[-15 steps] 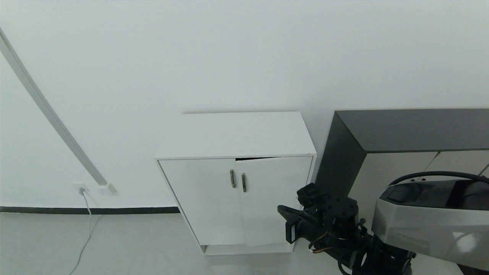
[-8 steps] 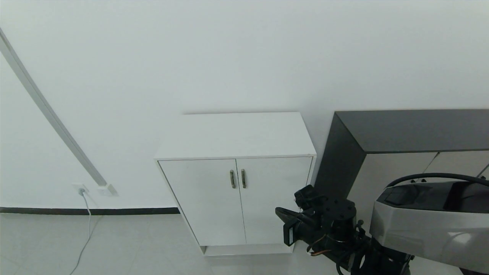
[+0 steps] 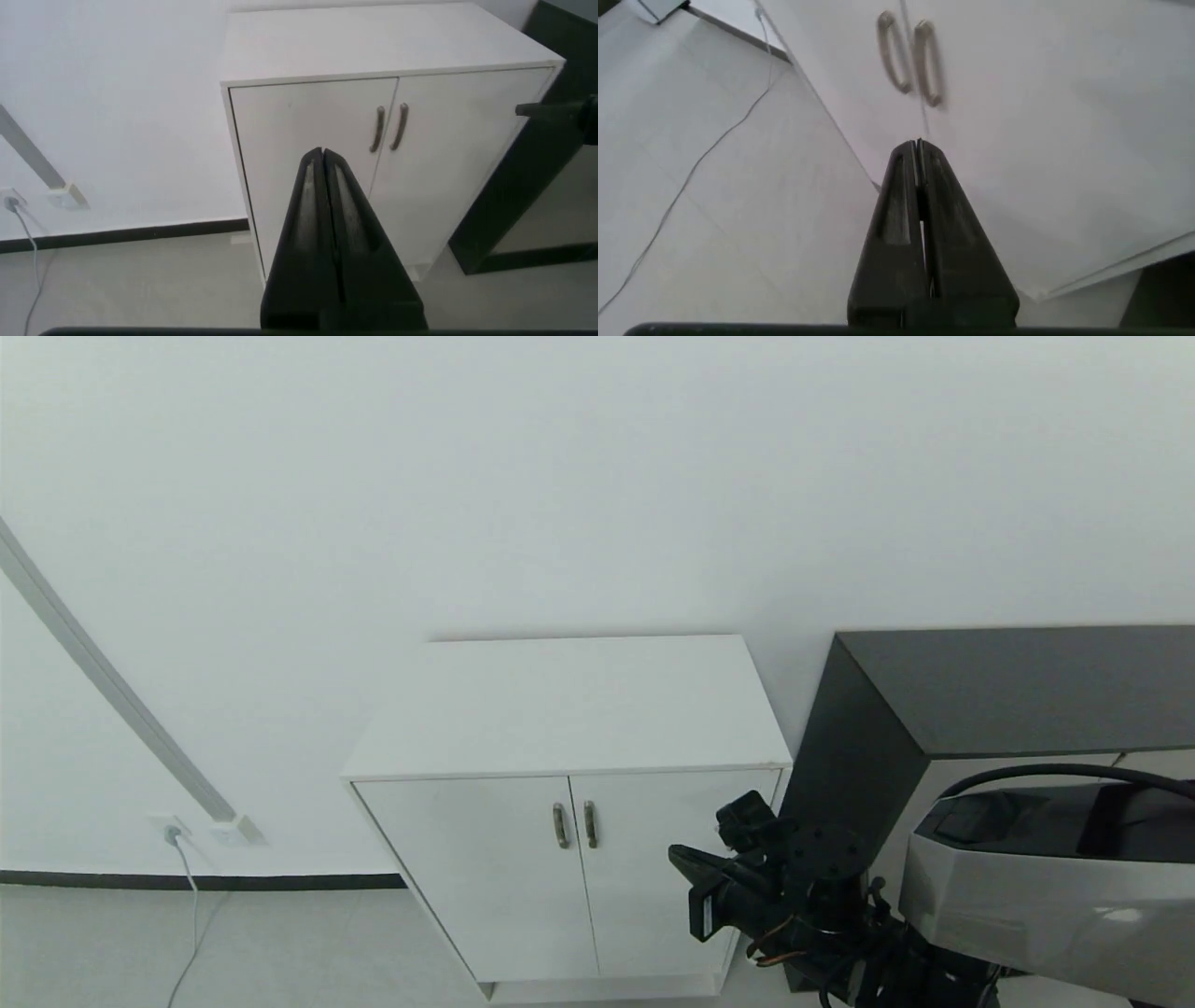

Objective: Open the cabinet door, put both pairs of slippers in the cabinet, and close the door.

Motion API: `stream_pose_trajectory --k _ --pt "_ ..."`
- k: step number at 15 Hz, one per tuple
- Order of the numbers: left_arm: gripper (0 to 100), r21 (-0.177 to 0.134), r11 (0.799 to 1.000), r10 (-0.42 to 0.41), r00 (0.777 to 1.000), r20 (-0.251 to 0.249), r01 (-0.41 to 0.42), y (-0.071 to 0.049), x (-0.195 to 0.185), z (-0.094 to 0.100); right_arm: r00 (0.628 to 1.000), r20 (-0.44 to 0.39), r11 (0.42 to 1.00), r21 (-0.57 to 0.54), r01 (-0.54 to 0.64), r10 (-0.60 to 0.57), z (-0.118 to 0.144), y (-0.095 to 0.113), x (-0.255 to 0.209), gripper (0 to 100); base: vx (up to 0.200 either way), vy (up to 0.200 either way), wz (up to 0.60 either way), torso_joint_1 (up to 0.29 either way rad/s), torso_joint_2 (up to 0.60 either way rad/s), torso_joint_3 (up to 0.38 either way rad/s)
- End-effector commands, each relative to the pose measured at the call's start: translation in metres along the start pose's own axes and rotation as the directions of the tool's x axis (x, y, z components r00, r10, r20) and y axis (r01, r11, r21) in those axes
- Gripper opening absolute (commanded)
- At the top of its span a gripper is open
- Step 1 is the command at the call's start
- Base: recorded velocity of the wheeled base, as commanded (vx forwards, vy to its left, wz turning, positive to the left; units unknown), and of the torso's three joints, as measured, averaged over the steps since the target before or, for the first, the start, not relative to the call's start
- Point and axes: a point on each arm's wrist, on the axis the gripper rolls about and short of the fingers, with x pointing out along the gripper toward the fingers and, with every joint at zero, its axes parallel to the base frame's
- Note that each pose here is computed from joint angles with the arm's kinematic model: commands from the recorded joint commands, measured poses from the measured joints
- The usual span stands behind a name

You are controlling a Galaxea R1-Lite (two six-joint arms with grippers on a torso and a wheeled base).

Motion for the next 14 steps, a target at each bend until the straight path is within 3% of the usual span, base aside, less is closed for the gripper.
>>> stream_pose_trajectory --k 1,3,4,5,6,9,14 --pt "0 0.0 1.0 0.001 1.0 -0.001 -0.001 0.0 0.0 0.0 0.999 0.037 1.0 -0.009 -0.002 0.003 0.021 0.002 -0.012 0 0.0 0.0 0.0 0.0 0.0 0.0" --pt "0 0.0 1.0 0.001 1.0 -0.001 -0.001 0.0 0.0 0.0 0.997 0.069 0.999 -0.01 0.036 -0.035 0.057 -0.001 -0.034 0 0.0 0.0 0.0 0.0 0.0 0.0" --pt "0 0.0 1.0 0.001 1.0 -0.001 -0.001 0.0 0.0 0.0 0.997 0.069 0.999 -0.01 0.036 -0.035 0.057 -0.001 -0.034 0 0.0 0.0 0.0 0.0 0.0 0.0" --pt "0 0.0 1.0 -0.001 1.0 -0.001 0.001 0.0 0.0 0.0 0.986 0.098 0.991 0.003 0.135 -0.134 0.085 -0.01 -0.051 0 0.0 0.0 0.0 0.0 0.0 0.0" --pt "0 0.0 1.0 0.001 1.0 -0.001 -0.001 0.0 0.0 0.0 0.974 0.116 0.981 0.012 0.193 -0.193 0.096 -0.016 -0.06 0 0.0 0.0 0.0 0.0 0.0 0.0" --pt "0 0.0 1.0 -0.001 1.0 0.0 0.001 0.0 0.0 0.0 0.862 0.124 0.871 0.057 0.488 -0.492 0.117 -0.048 -0.114 0 0.0 0.0 0.0 0.0 0.0 0.0" --pt "0 0.0 1.0 -0.001 1.0 -0.001 0.001 0.0 0.0 0.0 0.668 0.119 0.677 0.069 0.732 -0.735 0.113 -0.089 -0.194 0 0.0 0.0 0.0 0.0 0.0 0.0"
